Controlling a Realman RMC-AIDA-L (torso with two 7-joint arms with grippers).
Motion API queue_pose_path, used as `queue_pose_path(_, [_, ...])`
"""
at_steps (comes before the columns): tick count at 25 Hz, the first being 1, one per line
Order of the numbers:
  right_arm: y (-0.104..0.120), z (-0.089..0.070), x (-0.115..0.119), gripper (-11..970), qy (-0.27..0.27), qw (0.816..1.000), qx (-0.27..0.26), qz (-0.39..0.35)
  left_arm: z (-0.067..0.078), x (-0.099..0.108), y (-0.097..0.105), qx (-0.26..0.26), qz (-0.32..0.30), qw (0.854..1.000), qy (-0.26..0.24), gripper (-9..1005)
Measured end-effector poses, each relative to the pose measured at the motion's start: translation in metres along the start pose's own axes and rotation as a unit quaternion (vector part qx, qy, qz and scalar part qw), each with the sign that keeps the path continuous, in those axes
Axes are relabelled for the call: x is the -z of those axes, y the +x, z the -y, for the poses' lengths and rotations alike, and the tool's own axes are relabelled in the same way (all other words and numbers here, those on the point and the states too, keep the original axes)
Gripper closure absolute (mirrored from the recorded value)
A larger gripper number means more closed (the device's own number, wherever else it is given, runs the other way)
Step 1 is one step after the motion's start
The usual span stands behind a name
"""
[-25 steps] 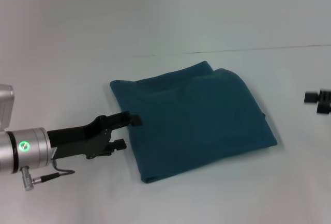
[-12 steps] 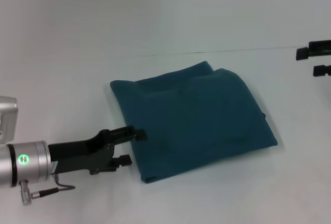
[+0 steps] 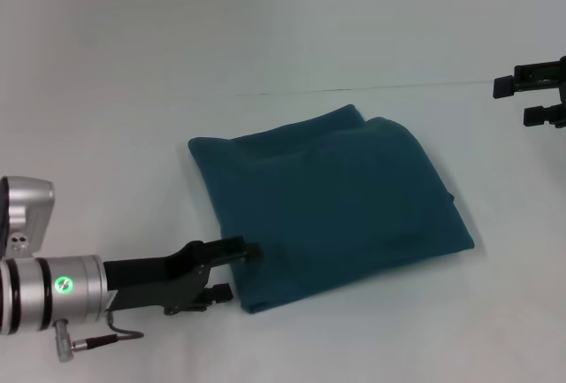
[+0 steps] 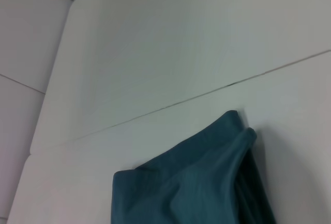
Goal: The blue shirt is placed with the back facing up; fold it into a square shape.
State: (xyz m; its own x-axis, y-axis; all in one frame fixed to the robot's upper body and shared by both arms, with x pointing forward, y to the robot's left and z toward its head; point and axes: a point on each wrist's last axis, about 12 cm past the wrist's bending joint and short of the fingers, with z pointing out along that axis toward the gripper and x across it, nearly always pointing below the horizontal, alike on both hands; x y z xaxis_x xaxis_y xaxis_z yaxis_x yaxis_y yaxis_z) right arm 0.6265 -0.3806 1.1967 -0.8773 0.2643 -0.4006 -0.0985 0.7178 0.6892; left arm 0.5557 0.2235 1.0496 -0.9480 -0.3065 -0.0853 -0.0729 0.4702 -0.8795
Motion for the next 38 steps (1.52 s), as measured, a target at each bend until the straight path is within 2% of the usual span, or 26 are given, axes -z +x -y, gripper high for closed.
queue_pose_path(18, [0.0,0.001,0.001,46,-0.002,1.0,0.001,0.003,0.0,-0.02,0.003,0.001,-0.003,1.0,-0.019,45])
queue_pose_path(27, [0.0,0.001,0.001,45,-0.004,1.0,0.001,0.004,0.01,-0.03,-0.003,-0.013,0.005,1.0,-0.018,55])
queue_pose_path(33, [0.001,0.001,0.002,45,-0.005,1.0,0.001,0.003,0.013,-0.029,-0.005,-0.019,0.003,1.0,-0.017,85])
queue_pose_path(38, [0.001,0.001,0.002,45,-0.005,1.0,0.0,0.003,0.013,-0.029,-0.005,-0.022,0.0,1.0,-0.018,294])
